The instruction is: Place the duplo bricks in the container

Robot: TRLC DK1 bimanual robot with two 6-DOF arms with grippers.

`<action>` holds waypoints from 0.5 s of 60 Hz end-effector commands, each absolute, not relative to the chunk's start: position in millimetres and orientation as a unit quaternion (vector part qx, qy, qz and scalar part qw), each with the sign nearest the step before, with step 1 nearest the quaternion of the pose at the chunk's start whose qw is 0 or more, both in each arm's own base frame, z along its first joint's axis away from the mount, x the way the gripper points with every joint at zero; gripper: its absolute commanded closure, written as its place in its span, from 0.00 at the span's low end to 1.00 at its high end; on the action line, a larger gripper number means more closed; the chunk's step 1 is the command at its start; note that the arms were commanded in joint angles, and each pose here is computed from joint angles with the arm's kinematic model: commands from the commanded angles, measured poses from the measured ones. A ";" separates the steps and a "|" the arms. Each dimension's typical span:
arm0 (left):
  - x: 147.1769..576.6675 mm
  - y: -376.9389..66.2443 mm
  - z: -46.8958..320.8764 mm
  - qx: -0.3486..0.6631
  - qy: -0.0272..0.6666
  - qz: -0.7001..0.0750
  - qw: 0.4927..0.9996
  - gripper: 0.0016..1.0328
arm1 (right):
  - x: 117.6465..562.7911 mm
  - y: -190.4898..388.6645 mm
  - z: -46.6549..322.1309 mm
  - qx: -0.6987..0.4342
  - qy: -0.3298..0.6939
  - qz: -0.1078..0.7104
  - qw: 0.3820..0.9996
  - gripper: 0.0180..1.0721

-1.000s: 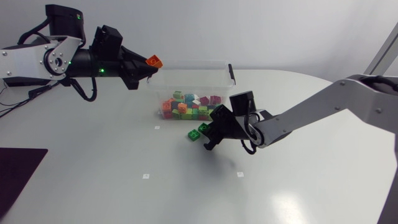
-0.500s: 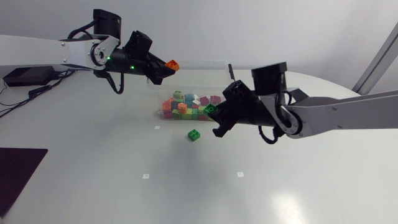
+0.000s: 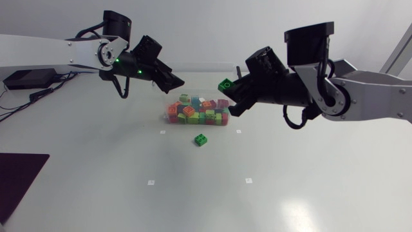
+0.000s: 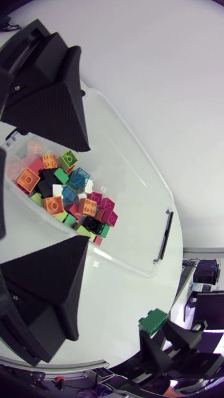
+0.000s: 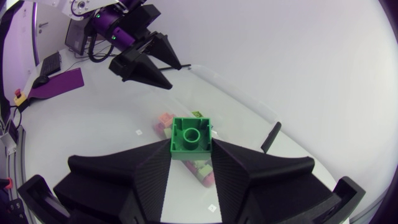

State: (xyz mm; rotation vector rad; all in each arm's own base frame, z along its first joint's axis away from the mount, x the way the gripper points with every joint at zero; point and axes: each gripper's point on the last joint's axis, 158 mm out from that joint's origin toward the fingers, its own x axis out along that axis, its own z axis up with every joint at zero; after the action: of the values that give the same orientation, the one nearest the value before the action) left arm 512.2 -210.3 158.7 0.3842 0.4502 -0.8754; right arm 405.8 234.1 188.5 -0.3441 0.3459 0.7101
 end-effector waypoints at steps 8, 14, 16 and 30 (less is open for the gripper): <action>467.3 -206.2 173.1 0.225 0.216 -0.425 0.850 0.05 | 426.5 237.0 215.1 -0.149 0.152 0.329 0.920 0.74; 446.4 -207.4 160.9 0.242 0.232 -0.433 0.836 0.05 | 438.1 239.1 218.9 -0.146 0.151 0.325 0.922 0.74; 439.5 -209.6 154.4 0.249 0.239 -0.438 0.831 0.05 | 441.2 239.4 220.3 -0.144 0.151 0.323 0.923 0.74; 399.4 -225.2 105.3 0.287 0.280 -0.464 0.790 0.05 | 465.1 245.7 218.0 -0.136 0.156 0.317 0.926 0.74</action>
State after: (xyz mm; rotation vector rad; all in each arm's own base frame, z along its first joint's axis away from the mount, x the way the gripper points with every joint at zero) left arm 414.5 -221.9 121.8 0.5751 0.5755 -0.9673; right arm 452.0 248.1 224.5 -0.3028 0.2915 0.6709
